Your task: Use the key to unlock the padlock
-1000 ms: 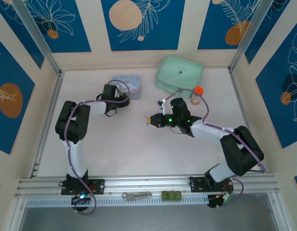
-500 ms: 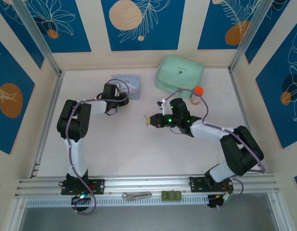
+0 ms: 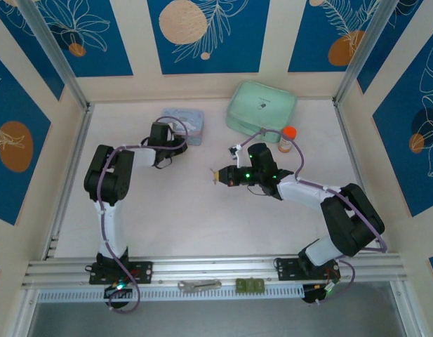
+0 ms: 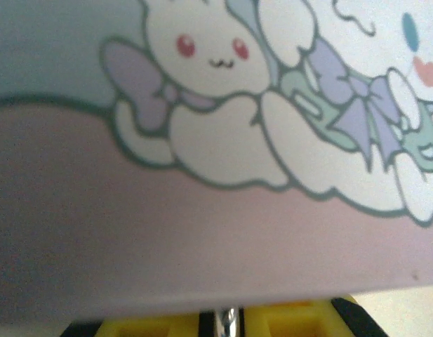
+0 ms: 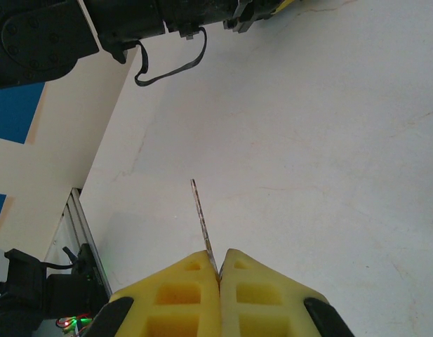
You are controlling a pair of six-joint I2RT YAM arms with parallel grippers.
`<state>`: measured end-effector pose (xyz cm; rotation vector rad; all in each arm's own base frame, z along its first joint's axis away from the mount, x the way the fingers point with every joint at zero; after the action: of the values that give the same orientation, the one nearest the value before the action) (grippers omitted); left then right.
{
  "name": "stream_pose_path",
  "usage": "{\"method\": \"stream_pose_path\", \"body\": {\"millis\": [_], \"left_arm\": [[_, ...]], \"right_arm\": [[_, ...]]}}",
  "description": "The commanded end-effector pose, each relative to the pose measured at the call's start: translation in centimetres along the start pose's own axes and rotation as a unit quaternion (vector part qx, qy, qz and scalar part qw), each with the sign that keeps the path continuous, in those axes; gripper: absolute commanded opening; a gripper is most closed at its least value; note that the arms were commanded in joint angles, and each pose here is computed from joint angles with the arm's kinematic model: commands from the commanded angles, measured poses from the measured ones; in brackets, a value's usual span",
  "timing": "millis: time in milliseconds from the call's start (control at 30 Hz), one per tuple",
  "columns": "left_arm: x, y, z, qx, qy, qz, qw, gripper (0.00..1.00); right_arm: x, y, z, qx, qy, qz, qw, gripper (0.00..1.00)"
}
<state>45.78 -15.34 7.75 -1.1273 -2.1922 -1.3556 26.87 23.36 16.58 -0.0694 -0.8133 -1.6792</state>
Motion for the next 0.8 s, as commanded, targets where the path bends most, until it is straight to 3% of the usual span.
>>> {"method": "stream_pose_path", "body": {"millis": [0,400,767], "left_arm": [[0.6,-0.9,-0.3,0.036,-0.026,0.01,0.999,0.03],[3.5,-2.2,-3.2,0.171,-0.15,-0.021,0.973,0.0],[5.0,-4.2,-6.7,0.266,-0.265,-0.024,0.926,0.0]], "right_arm": [[-0.3,-0.1,-0.4,-0.007,-0.003,-0.001,1.0,0.0],[-0.3,-0.2,-1.7,-0.04,0.017,-0.005,0.999,0.0],[-2.8,-0.5,-2.6,-0.089,0.084,0.039,0.992,0.0]]}}
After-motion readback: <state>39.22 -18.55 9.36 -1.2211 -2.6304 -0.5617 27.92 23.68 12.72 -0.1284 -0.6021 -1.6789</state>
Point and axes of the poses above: each hand's point on the last joint's axis, 136 mm out from that joint toward the fingers, its own x axis back along the fingers, its own z axis along the line the jaws close on, y = z × x, the point moved 7 cm from there along x, back along the fingers, and after that the axes turned 4 degrees about -x, right-handed, at the moved point
